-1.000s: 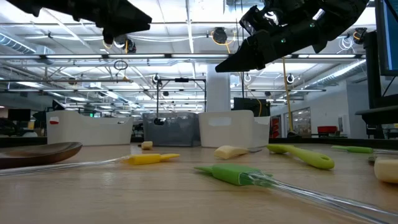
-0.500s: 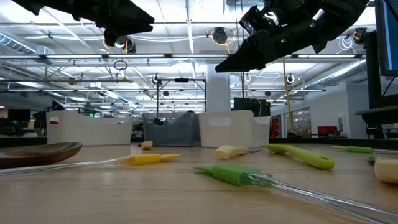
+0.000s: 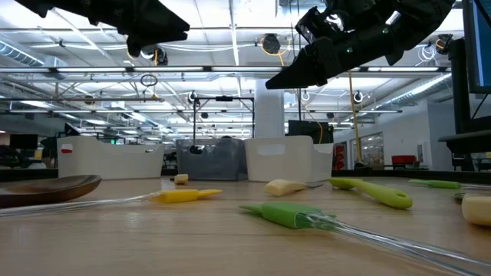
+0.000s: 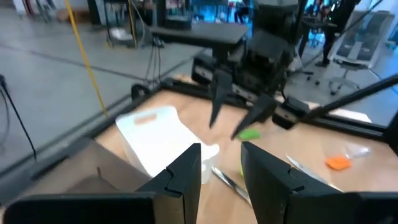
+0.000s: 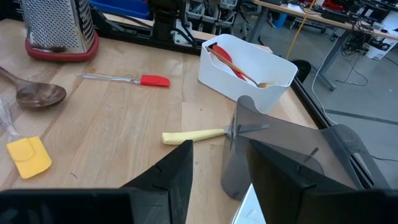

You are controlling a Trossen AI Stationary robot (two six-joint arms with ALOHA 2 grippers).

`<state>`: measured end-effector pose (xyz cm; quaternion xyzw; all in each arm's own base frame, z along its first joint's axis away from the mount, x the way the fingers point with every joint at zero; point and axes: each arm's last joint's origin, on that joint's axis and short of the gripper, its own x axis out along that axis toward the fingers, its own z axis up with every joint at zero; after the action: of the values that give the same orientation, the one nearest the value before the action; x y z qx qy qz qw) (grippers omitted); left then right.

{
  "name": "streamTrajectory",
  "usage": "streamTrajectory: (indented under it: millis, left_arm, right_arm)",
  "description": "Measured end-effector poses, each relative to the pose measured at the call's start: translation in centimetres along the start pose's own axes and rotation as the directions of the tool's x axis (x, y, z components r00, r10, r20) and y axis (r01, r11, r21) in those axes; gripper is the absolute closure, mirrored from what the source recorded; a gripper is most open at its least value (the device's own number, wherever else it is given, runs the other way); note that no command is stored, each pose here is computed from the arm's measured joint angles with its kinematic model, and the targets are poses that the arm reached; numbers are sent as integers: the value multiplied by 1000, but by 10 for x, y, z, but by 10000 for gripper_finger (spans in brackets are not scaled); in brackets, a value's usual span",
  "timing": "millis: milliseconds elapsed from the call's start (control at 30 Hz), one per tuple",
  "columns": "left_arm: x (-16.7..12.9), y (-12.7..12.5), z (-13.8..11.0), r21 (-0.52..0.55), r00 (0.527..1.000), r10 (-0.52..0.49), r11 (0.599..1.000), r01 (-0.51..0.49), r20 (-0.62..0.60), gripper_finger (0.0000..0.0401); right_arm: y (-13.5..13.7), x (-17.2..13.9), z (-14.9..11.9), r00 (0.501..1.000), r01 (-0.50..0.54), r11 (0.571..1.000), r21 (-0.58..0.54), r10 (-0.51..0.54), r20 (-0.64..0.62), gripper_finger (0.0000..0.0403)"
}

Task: Pick & Place Kitchen Items
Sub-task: Put the brown serving spoon into the left white bin

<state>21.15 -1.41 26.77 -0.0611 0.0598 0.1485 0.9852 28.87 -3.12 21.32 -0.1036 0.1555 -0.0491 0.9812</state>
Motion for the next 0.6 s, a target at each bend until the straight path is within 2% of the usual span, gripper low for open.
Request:
streamTrajectory:
  millis: [167, 367, 600]
  left_arm:
    - [3, -6, 18, 65, 1000, 14, 998, -13, -17, 286]
    - [16, -23, 44, 130, 990, 33, 991, -15, -140, 286]
    - [26, -49, 57, 166, 967, 9, 986, 35, -254, 286]
  right_arm:
    - [0, 0, 0, 1000, 0, 1000, 0, 0, 0, 257]
    - [0, 0, 0, 1000, 0, 1000, 0, 0, 0, 257]
    - [0, 0, 1, 1000, 2, 1000, 0, -2, 7, 257]
